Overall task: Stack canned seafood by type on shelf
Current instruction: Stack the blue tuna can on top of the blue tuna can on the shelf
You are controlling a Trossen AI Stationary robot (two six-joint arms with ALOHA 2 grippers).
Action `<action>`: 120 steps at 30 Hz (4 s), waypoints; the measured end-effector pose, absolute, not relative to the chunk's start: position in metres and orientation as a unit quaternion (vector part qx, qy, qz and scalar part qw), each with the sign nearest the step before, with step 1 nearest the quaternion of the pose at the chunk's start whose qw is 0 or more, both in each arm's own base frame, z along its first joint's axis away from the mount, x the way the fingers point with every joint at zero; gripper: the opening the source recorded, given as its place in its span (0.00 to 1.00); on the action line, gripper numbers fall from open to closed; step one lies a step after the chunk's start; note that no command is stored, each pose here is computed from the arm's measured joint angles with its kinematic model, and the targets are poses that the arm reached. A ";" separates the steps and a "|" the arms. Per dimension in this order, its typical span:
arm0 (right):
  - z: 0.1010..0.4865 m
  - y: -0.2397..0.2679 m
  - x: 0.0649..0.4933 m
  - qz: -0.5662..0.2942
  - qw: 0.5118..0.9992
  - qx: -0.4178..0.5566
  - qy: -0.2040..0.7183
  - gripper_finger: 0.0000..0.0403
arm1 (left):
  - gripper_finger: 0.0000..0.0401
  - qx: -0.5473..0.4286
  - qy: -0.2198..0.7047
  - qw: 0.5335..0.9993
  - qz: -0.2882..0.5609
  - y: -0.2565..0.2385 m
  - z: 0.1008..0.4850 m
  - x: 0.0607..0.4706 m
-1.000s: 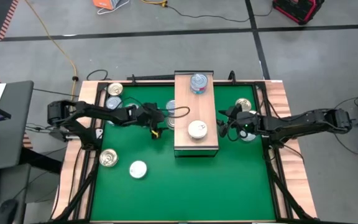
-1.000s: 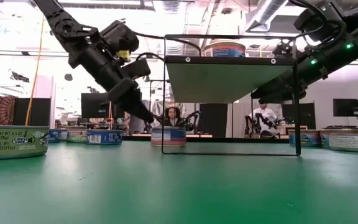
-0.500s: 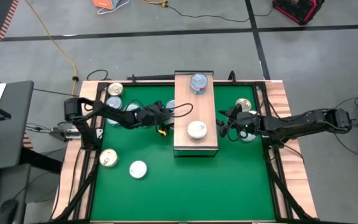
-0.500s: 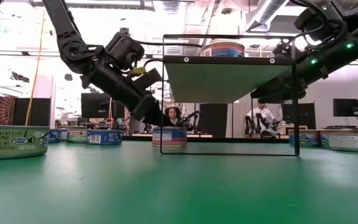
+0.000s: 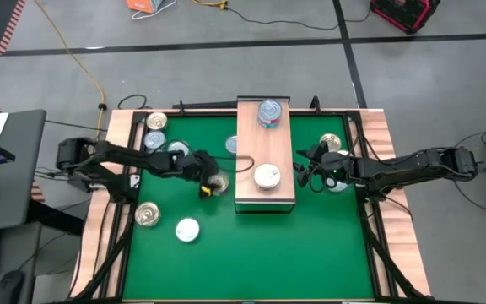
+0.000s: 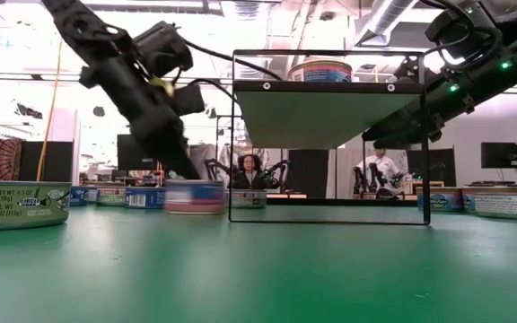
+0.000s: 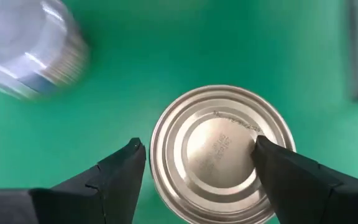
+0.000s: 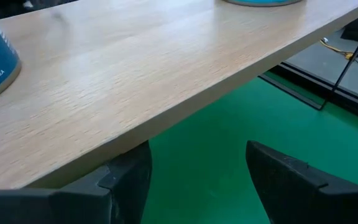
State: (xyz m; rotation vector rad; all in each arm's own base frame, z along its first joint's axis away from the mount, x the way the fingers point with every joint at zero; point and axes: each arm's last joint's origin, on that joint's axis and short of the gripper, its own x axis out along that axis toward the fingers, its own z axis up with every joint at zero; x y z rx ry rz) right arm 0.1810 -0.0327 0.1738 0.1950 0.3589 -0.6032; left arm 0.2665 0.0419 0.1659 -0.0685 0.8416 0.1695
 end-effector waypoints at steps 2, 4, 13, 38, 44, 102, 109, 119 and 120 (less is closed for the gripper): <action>0.174 -0.032 0.181 -0.290 0.935 0.096 0.180 0.71 | 0.72 -0.052 0.417 0.906 0.057 0.031 0.168 0.263; 0.174 -0.029 0.179 -0.280 0.935 0.093 0.199 0.71 | 0.72 -0.052 0.423 0.904 0.038 0.019 0.169 0.262; 0.214 0.000 0.176 -0.252 0.907 0.155 0.301 0.71 | 0.72 -0.007 0.414 0.910 0.014 -0.031 0.172 0.261; 0.209 0.167 0.218 -0.139 0.853 0.199 0.461 0.71 | 0.72 0.043 0.368 0.924 0.093 -0.085 0.191 0.241; 0.187 0.184 0.246 -0.089 0.882 0.179 0.426 0.71 | 0.72 0.052 0.389 0.897 0.202 -0.064 0.179 0.234; 0.144 0.173 0.311 -0.062 0.941 0.080 0.323 0.71 | 0.72 0.075 0.336 0.939 -0.005 -0.121 0.148 0.260; 0.126 0.177 0.319 -0.050 0.944 0.070 0.319 0.71 | 0.72 0.060 0.310 0.948 -0.029 -0.125 0.148 0.266; 0.112 0.174 0.331 -0.075 0.945 0.066 0.310 0.71 | 0.72 0.014 0.308 0.951 -0.028 -0.135 0.130 0.272; 0.112 0.173 0.332 -0.077 0.945 0.067 0.310 0.71 | 0.72 0.009 0.303 0.952 -0.028 -0.137 0.127 0.274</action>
